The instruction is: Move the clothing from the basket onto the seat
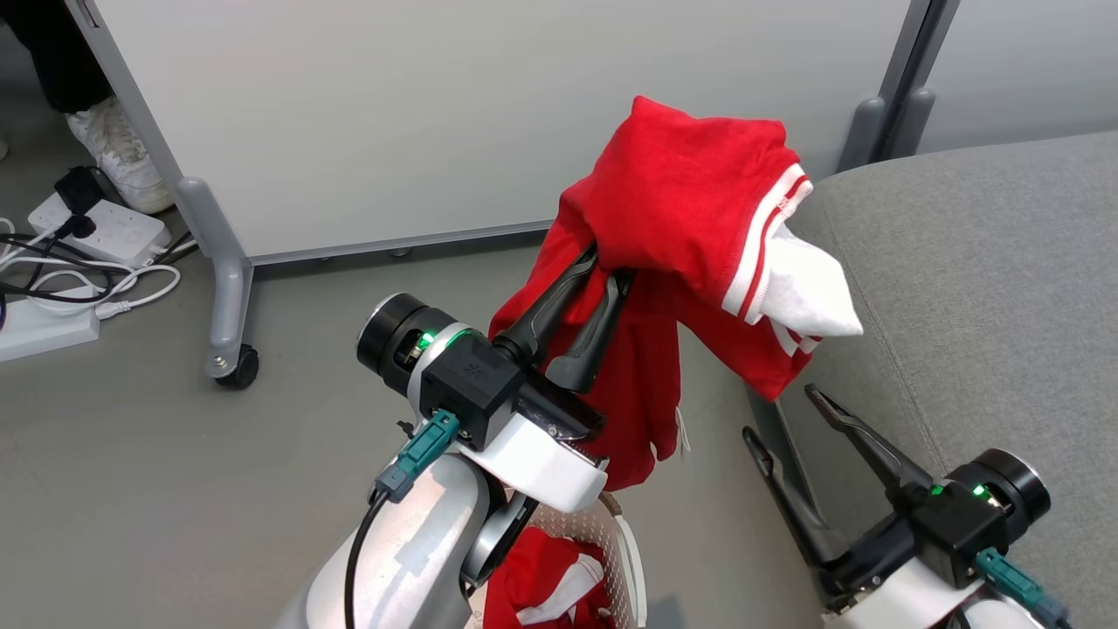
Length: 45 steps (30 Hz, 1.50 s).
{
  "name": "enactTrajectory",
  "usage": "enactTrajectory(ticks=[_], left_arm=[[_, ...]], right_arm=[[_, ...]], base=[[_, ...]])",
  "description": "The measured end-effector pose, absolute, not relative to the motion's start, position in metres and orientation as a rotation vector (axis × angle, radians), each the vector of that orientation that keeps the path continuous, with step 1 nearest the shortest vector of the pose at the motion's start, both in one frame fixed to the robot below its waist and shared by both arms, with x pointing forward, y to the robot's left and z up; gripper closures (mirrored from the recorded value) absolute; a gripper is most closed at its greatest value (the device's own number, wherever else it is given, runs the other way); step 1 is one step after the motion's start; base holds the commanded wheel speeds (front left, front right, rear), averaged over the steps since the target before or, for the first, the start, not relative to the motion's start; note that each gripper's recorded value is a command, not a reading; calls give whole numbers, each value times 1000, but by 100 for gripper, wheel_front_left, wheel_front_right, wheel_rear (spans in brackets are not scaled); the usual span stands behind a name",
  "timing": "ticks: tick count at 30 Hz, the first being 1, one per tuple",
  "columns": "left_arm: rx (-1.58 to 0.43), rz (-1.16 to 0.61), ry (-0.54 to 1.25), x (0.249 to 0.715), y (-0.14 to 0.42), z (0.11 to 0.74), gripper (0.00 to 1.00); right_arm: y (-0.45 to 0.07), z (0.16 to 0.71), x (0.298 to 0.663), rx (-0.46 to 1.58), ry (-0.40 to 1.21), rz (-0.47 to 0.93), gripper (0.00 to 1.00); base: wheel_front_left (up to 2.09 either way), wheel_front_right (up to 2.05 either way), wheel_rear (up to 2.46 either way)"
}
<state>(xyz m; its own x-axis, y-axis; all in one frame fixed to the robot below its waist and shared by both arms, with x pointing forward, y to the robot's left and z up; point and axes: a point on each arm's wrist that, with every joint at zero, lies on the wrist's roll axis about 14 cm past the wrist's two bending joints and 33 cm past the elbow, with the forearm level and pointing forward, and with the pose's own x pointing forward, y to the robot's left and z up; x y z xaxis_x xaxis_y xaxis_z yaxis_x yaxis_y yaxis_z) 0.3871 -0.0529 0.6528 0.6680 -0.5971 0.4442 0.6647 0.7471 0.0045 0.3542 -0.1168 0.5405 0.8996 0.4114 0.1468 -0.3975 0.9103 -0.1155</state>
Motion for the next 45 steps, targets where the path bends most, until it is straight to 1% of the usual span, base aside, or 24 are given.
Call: enactTrajectory(ticks=[3, 6, 10, 15, 26, 40, 41, 42, 43, 45], left_arm=[[-159, -723, -437, 387, -55, 650, 100], [-167, -743, -430, 385, -58, 649, 100], [-208, -788, -407, 379, -65, 646, 100], [-209, -820, -389, 372, -70, 641, 100], [-243, -937, -362, 340, -91, 639, 100], [-274, -987, -334, 324, -100, 637, 100], [-276, -988, -333, 324, -101, 637, 100], [-278, -990, -331, 324, -101, 637, 100], [-277, -991, -331, 323, -101, 637, 100], [-278, -991, -329, 324, -101, 636, 100]], right_arm=[[-106, 550, 348, -103, -201, 469, 0], [-105, 550, 348, -114, -206, 475, 0], [-99, 549, 352, -140, -209, 489, 0], [-91, 552, 360, -178, -222, 511, 0], [-64, 555, 366, -215, -237, 612, 0], [-46, 545, 372, -205, -204, 641, 0], [-46, 543, 372, -200, -198, 641, 53], [-46, 542, 373, -191, -192, 638, 53], [-46, 543, 374, -160, -190, 631, 100], [-44, 545, 375, -146, -193, 629, 100]], base=[[0, 0, 0], [0, 0, 0], [0, 0, 0], [0, 0, 0], [0, 0, 0], [0, 0, 0], [0, 0, 0], [0, 0, 0], [0, 0, 0], [0, 0, 0]])
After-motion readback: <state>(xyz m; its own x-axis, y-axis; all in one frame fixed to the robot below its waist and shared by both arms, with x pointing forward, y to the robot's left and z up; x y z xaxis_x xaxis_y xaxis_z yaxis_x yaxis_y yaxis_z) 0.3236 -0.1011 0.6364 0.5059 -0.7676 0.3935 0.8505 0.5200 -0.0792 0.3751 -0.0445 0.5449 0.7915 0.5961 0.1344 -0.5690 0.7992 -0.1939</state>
